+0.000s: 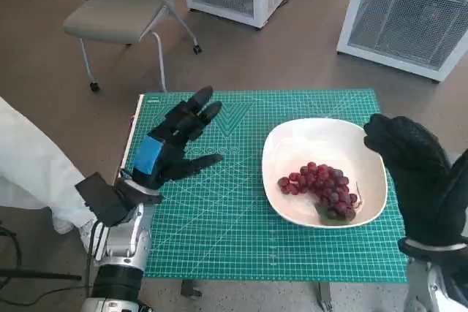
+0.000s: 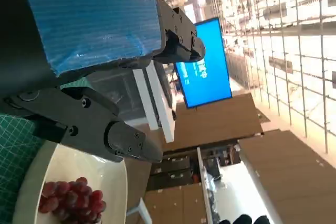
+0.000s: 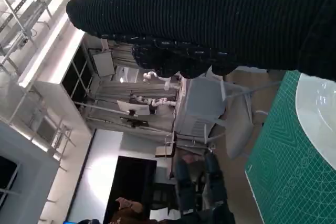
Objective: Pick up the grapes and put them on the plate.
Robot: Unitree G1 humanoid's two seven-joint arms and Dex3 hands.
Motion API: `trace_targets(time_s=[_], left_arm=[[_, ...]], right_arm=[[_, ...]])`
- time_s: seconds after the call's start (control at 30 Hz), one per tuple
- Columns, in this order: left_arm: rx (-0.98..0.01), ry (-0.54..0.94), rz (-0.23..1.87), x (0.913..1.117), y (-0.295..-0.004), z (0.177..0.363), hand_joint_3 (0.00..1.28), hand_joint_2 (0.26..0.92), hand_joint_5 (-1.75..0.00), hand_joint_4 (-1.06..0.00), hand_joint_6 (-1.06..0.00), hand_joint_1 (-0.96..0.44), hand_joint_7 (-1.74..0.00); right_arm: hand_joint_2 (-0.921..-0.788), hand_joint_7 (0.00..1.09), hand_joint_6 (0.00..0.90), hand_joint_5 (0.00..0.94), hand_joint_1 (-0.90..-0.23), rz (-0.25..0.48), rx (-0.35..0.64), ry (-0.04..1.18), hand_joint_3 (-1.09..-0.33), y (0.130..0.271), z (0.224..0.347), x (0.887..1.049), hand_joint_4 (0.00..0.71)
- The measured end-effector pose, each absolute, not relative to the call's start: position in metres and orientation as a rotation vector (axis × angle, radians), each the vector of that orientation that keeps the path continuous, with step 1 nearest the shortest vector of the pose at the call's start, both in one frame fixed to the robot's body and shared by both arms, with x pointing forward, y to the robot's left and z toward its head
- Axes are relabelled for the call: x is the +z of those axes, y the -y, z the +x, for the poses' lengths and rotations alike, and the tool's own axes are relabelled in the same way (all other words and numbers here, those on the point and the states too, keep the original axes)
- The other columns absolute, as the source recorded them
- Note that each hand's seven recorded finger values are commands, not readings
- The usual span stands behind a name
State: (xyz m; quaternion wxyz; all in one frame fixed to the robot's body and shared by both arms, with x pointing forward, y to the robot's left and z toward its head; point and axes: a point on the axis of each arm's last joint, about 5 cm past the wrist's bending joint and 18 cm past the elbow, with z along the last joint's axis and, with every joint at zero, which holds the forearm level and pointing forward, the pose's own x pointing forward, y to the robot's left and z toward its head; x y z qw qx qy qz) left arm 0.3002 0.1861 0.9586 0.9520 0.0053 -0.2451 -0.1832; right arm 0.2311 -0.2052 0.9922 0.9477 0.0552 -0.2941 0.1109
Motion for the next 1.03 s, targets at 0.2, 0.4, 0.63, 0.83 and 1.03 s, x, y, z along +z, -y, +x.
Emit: trace_targets(time_s=[0.2,0.4,0.63,0.83,1.03], left_arm=[[-0.379,0.495,0.004,0.9553,-0.1856,0.2973,0.00,0.865,0.00,-0.40,-0.41,-0.15,-0.01],[-0.389,0.495,-0.003,0.9529,-0.1850,0.2950,0.00,0.867,0.00,-0.40,-0.42,-0.17,-0.01],[-0.392,0.493,-0.006,0.9514,-0.1847,0.2935,0.00,0.867,0.00,-0.40,-0.42,-0.20,0.00],[-0.401,0.497,-0.005,0.9518,-0.1849,0.2919,0.00,0.866,0.00,-0.40,-0.42,-0.22,0.00],[-0.409,0.499,-0.011,0.9517,-0.1845,0.2906,0.00,0.866,0.00,-0.41,-0.42,-0.22,0.00]], right_arm=[[-0.921,1.02,0.265,0.879,-0.336,0.110,0.230,0.598,-0.596,0.2054,0.2318,0.9925,0.386],[-0.921,1.02,0.264,0.881,-0.340,0.107,0.236,0.599,-0.595,0.2056,0.2325,0.9939,0.383],[-0.921,1.02,0.264,0.884,-0.342,0.103,0.241,0.597,-0.593,0.2060,0.2333,0.9953,0.382],[-0.921,1.02,0.265,0.886,-0.343,0.098,0.246,0.600,-0.593,0.2065,0.2340,0.9969,0.382],[-0.921,1.02,0.266,0.887,-0.343,0.094,0.252,0.605,-0.592,0.2064,0.2353,0.9988,0.382]])
